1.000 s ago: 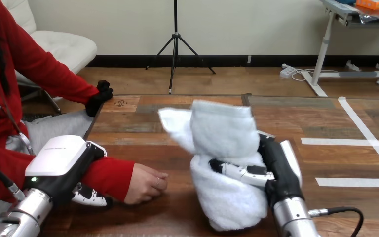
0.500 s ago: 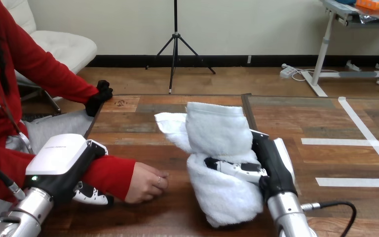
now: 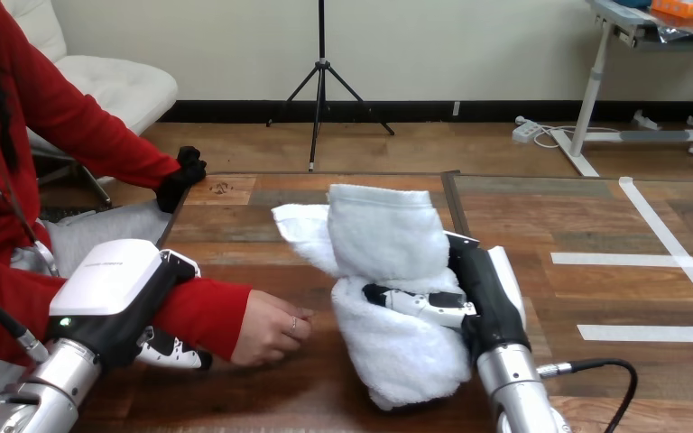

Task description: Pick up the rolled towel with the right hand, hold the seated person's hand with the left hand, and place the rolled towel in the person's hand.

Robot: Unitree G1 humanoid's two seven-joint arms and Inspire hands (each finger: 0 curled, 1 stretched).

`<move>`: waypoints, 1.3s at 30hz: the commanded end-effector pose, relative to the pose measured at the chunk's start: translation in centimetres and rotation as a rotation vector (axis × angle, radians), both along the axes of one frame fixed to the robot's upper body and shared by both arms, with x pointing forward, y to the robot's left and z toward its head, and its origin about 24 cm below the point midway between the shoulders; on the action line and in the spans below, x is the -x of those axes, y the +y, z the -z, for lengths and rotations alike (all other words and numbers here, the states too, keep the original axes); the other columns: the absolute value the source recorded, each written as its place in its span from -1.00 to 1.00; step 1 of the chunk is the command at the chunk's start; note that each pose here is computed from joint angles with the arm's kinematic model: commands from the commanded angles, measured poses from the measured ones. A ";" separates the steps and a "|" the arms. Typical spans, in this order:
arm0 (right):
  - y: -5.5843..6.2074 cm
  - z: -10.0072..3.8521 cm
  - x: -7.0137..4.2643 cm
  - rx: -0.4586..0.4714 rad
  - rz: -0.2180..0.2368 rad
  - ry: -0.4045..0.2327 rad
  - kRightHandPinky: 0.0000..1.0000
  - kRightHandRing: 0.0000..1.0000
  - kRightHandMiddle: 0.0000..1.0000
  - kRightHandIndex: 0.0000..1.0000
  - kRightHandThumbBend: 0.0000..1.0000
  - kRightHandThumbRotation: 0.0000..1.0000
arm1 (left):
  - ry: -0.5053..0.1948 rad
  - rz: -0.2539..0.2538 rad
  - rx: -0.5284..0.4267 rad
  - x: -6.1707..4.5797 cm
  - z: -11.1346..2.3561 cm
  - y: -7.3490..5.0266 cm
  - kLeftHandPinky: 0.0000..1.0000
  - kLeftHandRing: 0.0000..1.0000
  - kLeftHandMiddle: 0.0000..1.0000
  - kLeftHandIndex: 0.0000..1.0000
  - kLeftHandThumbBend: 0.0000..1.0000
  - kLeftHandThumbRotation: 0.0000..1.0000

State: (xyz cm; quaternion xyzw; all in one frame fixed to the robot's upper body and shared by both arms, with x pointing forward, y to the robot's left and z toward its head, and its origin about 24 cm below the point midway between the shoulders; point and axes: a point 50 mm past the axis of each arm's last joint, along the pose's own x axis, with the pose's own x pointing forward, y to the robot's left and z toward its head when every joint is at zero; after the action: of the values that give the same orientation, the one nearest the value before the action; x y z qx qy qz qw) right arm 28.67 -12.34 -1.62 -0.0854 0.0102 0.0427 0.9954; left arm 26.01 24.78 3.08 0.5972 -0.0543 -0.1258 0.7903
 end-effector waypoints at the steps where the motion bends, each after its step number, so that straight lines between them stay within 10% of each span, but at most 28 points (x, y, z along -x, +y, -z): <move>1: 3.3 -4.4 -3.1 -0.013 -0.077 -0.196 -0.47 -0.37 -0.11 -0.11 0.64 -1.00 | -0.380 0.248 0.138 -2.5 -8.2 -5.4 -0.48 -0.43 -0.33 -0.30 0.71 -1.00; 39: 5.6 -3.8 -2.8 -0.006 -0.109 -0.182 -0.49 -0.37 -0.10 -0.10 0.63 -1.00 | -0.428 0.315 0.171 -3.3 -10.0 -7.4 -0.49 -0.44 -0.34 -0.31 0.67 -1.00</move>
State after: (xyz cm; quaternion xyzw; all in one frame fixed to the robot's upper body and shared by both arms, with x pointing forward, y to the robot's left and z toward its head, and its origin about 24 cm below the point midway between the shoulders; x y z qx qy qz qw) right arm 28.97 -10.15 -1.96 -0.1024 0.0029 0.0542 0.9933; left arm 26.65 23.92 3.43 0.5847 -0.0656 -0.1233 0.7991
